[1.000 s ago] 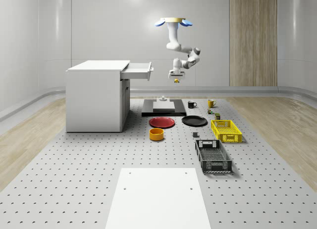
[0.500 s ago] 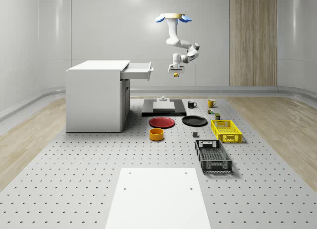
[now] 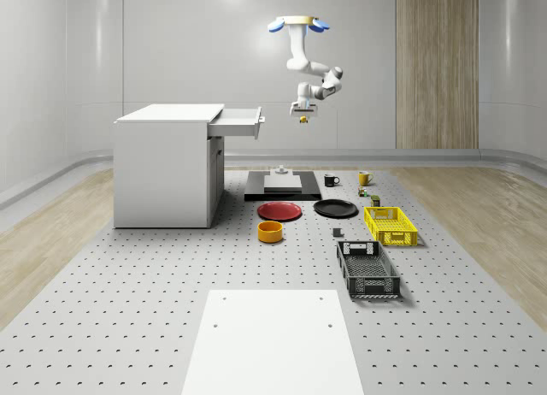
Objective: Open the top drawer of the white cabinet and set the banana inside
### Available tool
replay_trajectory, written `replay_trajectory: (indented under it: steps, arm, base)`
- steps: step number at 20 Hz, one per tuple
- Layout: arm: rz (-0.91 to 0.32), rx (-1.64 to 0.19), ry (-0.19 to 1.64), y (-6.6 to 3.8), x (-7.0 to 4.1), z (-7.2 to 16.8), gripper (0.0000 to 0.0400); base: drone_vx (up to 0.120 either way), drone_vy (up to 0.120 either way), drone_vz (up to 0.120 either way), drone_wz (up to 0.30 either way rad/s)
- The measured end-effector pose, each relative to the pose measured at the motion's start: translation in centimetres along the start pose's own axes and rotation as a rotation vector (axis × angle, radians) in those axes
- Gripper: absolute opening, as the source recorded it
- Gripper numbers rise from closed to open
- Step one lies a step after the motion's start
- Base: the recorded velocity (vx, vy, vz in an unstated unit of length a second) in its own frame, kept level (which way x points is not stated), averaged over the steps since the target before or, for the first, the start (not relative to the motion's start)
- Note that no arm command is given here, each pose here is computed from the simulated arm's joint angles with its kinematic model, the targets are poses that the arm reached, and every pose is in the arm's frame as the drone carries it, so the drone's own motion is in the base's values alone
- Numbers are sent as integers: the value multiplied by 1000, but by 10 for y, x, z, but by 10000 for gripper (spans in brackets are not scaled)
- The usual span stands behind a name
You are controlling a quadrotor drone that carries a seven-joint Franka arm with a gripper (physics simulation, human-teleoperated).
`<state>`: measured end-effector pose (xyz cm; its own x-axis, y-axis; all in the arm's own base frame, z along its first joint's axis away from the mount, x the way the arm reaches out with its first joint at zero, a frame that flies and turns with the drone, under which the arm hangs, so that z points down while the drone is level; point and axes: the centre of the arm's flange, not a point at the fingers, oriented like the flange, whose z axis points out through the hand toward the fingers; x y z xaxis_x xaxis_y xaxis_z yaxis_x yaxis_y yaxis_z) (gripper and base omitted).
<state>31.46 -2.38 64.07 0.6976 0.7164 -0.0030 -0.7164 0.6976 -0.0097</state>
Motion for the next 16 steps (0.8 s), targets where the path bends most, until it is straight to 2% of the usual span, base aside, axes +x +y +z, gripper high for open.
replay_trajectory:
  steps: [3, 7, 16]
  arm:
    - [0, 0, 0, 0, 0, 0, 192]
    - [0, 0, 0, 0, 0, 0, 192]
    - [0, 0, 0, 0, 0, 0, 192]
  base:
    - [-107, -120, 120, 0]
    - [0, -120, 120, 0]
    - [0, -120, 4, 0]
